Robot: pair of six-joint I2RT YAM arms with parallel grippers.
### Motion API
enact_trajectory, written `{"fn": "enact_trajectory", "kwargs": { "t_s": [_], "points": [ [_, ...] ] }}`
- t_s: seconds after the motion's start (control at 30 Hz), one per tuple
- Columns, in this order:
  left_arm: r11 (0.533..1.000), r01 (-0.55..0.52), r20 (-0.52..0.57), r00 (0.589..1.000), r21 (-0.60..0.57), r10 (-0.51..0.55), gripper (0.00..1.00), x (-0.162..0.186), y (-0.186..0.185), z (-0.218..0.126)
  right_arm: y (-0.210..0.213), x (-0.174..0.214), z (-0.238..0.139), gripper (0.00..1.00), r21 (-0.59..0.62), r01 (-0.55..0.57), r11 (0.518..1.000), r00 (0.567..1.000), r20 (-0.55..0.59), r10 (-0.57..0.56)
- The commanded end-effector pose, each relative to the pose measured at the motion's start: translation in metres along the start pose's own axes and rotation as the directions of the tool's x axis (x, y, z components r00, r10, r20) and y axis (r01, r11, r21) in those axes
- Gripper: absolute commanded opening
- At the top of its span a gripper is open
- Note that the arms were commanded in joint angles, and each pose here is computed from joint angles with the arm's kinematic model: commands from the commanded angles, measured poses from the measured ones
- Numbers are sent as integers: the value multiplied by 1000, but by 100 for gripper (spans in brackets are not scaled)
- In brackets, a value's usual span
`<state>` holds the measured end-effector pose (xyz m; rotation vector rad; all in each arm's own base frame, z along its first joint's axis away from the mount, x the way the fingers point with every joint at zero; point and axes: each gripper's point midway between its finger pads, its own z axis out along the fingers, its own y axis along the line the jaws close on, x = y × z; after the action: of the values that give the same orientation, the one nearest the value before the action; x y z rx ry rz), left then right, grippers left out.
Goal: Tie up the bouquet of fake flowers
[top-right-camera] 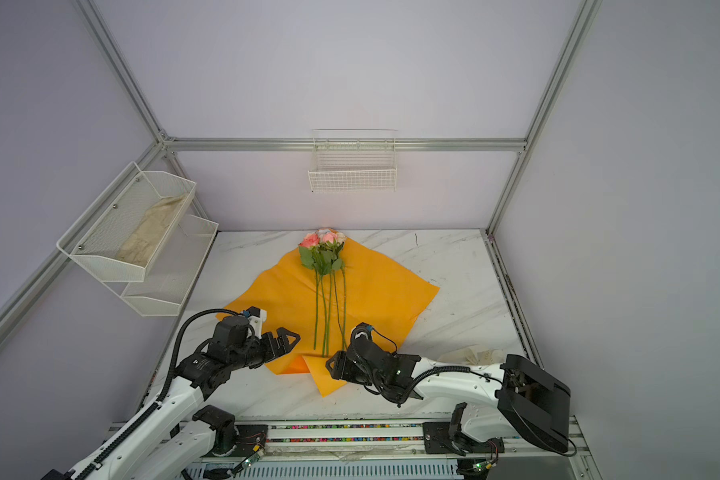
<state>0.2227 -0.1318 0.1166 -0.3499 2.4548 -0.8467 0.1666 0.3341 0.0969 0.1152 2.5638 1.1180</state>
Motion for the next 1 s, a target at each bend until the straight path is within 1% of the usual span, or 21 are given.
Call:
{"fn": "enact_trajectory", "kwargs": {
  "t_s": [0.0,0.13,0.2,0.23,0.33,0.4,0.47,0.6,0.67,0.87,0.97],
  "points": [
    [995,-61,17,998,74,60,100,-7,-23,-11,5,-14,12,69,-27,25,999,1000,3,-25],
    [991,-60,-17,998,119,62,100,4,-26,-12,-4,-24,22,69,3,16,1000,1000,8,-16],
    [987,-48,-64,996,152,58,98,14,-28,-10,-6,-27,25,69,8,18,1000,1000,8,-18],
    [984,-40,-94,994,174,57,94,20,-30,-9,-7,-28,26,69,11,19,1000,1000,7,-19],
    [978,-12,-157,986,211,46,85,34,-31,-5,-7,-31,28,69,11,19,1000,1000,2,-19],
    [981,12,-176,984,195,23,77,39,-25,-1,-10,-33,29,69,17,16,1000,1000,5,-16],
    [980,36,-193,981,195,3,64,43,-23,5,-11,-35,29,69,18,12,1000,1000,4,-13],
    [981,71,-229,973,181,-28,49,46,-20,16,-12,-37,28,69,17,8,1000,1000,7,-9],
    [983,73,-247,968,171,-29,44,47,-19,22,-11,-39,28,69,15,7,1000,1000,8,-7],
    [984,63,-280,960,167,-14,33,47,-22,38,-11,-42,28,69,12,5,1000,1000,11,-5],
    [984,47,-309,951,173,9,30,50,-26,46,-10,-45,27,69,7,2,1000,1000,12,-2]
  ]
}}
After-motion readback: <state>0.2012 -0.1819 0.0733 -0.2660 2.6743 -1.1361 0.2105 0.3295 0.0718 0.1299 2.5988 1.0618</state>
